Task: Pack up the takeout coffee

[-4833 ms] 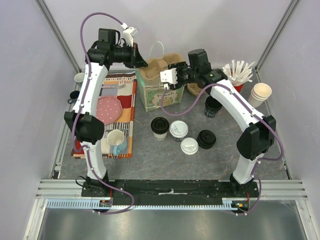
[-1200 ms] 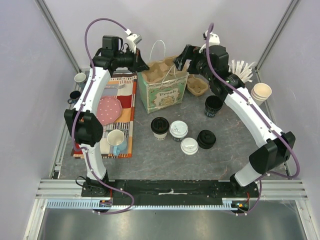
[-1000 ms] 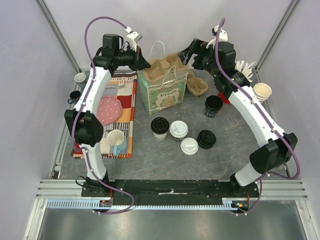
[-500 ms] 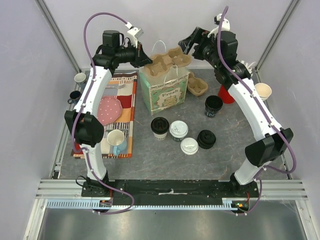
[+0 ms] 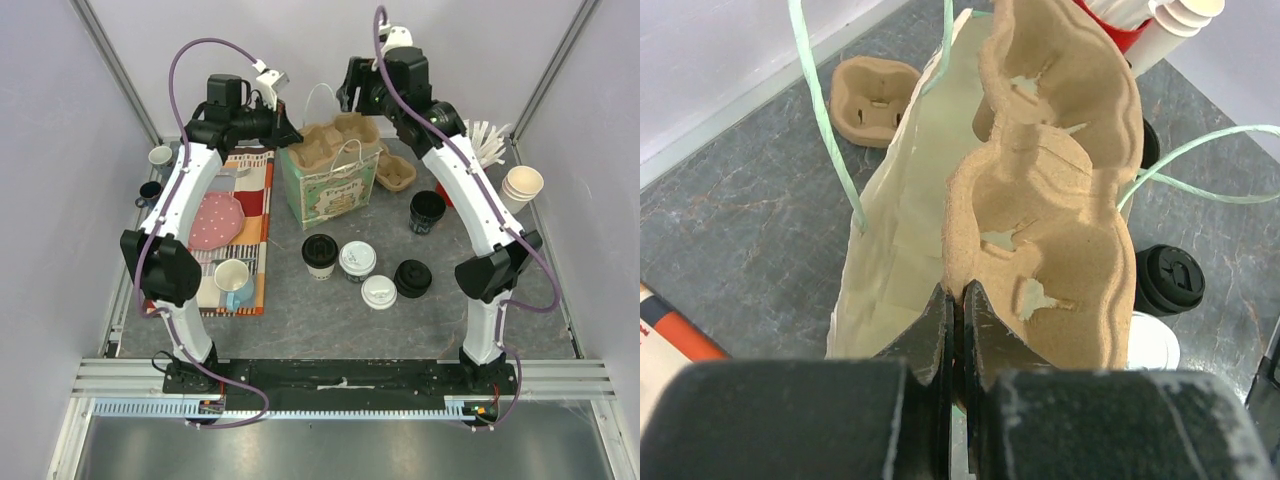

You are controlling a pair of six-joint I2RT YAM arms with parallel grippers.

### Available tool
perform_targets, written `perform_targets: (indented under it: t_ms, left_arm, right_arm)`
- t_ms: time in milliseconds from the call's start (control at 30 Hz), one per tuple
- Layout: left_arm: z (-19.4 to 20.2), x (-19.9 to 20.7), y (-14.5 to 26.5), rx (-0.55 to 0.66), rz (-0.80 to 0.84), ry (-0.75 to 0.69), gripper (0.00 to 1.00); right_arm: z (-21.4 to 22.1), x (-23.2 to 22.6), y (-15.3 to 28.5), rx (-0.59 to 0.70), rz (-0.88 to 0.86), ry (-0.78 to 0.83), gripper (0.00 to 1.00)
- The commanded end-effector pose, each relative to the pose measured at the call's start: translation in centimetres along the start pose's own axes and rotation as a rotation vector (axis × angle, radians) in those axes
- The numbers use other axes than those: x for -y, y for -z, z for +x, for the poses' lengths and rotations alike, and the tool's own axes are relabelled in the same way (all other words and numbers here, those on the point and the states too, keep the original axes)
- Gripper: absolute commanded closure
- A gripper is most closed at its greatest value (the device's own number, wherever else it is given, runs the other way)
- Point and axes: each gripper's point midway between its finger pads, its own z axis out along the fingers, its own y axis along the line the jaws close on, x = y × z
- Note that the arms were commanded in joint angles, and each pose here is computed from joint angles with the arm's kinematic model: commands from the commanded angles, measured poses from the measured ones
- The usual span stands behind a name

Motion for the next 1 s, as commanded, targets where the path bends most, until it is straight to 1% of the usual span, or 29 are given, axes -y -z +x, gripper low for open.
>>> perform_targets:
  t_ms: [0,100,133,167,200,300,367,433,567,667,733,800,867,900,967]
  left_arm:
    - [-2.9,0.9,2.2,0.077,-0.062,-0.125,0.98]
    - [-3.6,0.3,2.1,0.084,-0.080,-0.172,0.98]
    - [-3.5,0.0,1.8,0.079,-0.083,-0.198,0.98]
    - [-3.7,0.0,1.9,0.082,-0.084,-0.221,0.98]
    - [-3.5,-0.1,1.9,0.071,-0.083,-0.268,0.98]
    - [-2.6,0.3,2.3,0.048,-0.082,-0.321,0.98]
    - [-2.1,0.0,2.7,0.040,-0.089,-0.321,0.98]
    - [-2.6,0.2,2.9,0.064,-0.079,-0.305,0.98]
    - [-3.2,2.1,2.6,0.090,0.012,-0.332,0.98]
    - [-2.9,1.6,2.2,0.083,-0.001,-0.298,0.98]
    - [-2.9,1.0,1.9,0.084,-0.019,-0.283,0.98]
    - [-3.6,1.1,1.7,0.110,-0.016,-0.284,0.98]
    - [-4.3,1.3,1.5,0.127,-0.008,-0.293,0.98]
    - [-4.4,1.4,1.5,0.129,0.004,-0.294,0.98]
    - [-4.5,1.5,1.3,0.129,0.009,-0.298,0.98]
  right_arm:
    - [4.4,-3.1,1.6,-0.150,-0.069,0.117,0.27]
    - [6.0,-3.2,1.1,-0.193,-0.058,0.138,0.29]
    - [7.1,-3.0,0.3,-0.217,-0.055,0.152,0.33]
    - [7.1,-3.2,0.2,-0.219,-0.060,0.158,0.35]
    - [8.2,-3.2,-0.6,-0.241,-0.062,0.168,0.37]
    - [8.7,-3.1,-1.2,-0.254,-0.071,0.198,0.38]
    - [8.7,-3.0,-1.1,-0.253,-0.066,0.203,0.38]
    - [8.6,-3.0,-1.0,-0.252,-0.067,0.209,0.39]
    - [8.9,-2.7,-0.8,-0.269,-0.079,0.275,0.37]
    - [9.9,-3.0,-1.4,-0.292,-0.103,0.274,0.36]
    - [11.3,-3.0,-2.1,-0.325,-0.111,0.262,0.36]
    - [12.6,-2.7,-2.8,-0.356,-0.099,0.252,0.37]
    - [12.3,-2.5,-3.1,-0.342,-0.079,0.253,0.41]
    - [12.5,-2.3,-3.6,-0.341,-0.069,0.249,0.48]
    - [11.3,-2.8,-3.8,-0.302,-0.080,0.240,0.53]
